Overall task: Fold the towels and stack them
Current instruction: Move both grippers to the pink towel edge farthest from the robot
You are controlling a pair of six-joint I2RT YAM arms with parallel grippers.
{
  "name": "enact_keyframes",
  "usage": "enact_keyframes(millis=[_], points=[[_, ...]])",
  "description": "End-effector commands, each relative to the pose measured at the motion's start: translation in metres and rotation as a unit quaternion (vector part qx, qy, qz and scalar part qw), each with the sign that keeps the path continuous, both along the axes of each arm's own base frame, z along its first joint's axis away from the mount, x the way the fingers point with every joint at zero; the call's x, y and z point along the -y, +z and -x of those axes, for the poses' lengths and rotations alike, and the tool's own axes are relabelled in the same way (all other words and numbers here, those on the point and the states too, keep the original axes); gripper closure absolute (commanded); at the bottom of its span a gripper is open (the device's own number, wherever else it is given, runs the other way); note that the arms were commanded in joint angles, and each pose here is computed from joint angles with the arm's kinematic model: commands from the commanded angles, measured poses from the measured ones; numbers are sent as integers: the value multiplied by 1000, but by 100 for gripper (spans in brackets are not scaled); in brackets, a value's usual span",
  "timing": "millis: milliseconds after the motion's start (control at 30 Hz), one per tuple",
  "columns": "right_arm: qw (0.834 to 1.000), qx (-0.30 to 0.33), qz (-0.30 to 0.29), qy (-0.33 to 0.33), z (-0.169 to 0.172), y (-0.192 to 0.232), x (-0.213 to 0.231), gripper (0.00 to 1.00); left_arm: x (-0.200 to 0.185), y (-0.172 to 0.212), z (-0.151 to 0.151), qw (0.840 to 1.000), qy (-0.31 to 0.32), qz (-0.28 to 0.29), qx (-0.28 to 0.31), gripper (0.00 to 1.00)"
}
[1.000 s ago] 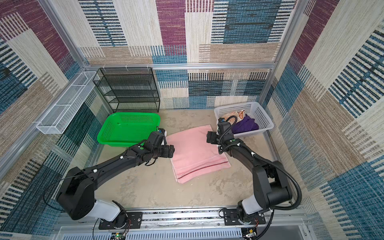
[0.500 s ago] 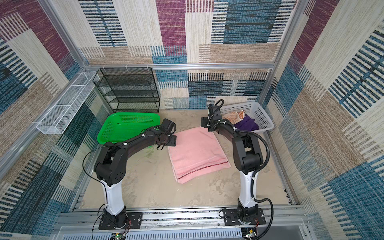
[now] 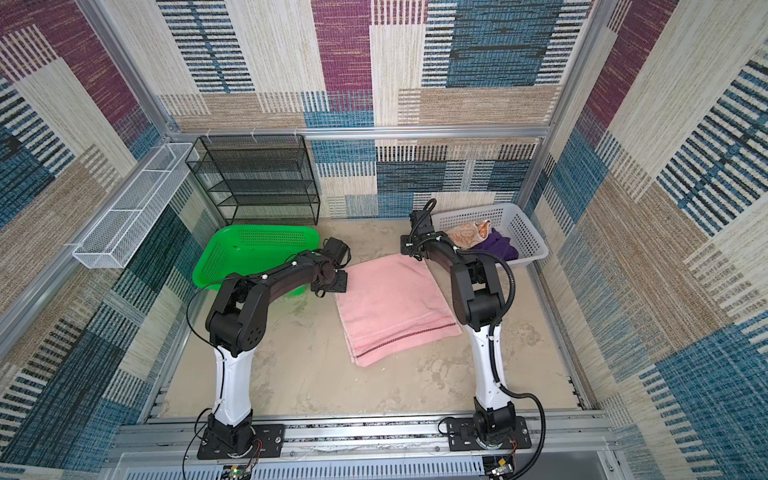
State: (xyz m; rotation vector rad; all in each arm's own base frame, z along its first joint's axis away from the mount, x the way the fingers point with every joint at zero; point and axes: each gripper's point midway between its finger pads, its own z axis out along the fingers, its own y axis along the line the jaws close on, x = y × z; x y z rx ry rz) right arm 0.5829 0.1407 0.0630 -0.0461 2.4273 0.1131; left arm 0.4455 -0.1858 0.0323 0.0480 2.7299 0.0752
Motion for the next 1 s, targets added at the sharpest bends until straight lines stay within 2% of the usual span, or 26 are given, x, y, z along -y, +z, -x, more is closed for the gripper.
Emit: enact_keyframes(millis=[0,167,333,433,567,633,833,967], points=[[1000,-7,21,-18,-1,-7,10,30,4,1,-8,1000,7,26,8,35],[999,-12,30,-26,-3,-13,13,35,7,-3,-17,999,6,37,6,41],[999,-20,28,-25,-4,-21,11,43,10,-6,-24,999,0,41,5,42],[999,-28,30,-27,-3,-28,12,52,9,-4,-31,999,-3,38,8,33],[998,-36,32,-30,0,-36,13,72,9,2,-39,999,-8,36,15,17],[998,-38,31,-31,2,-38,13,82,8,5,-44,999,-7,35,19,11],[998,-41,25,-31,5,-41,13,100,7,19,-58,998,1,55,35,10],[999,-40,21,-30,8,-40,13,100,11,23,-68,997,4,70,43,15]])
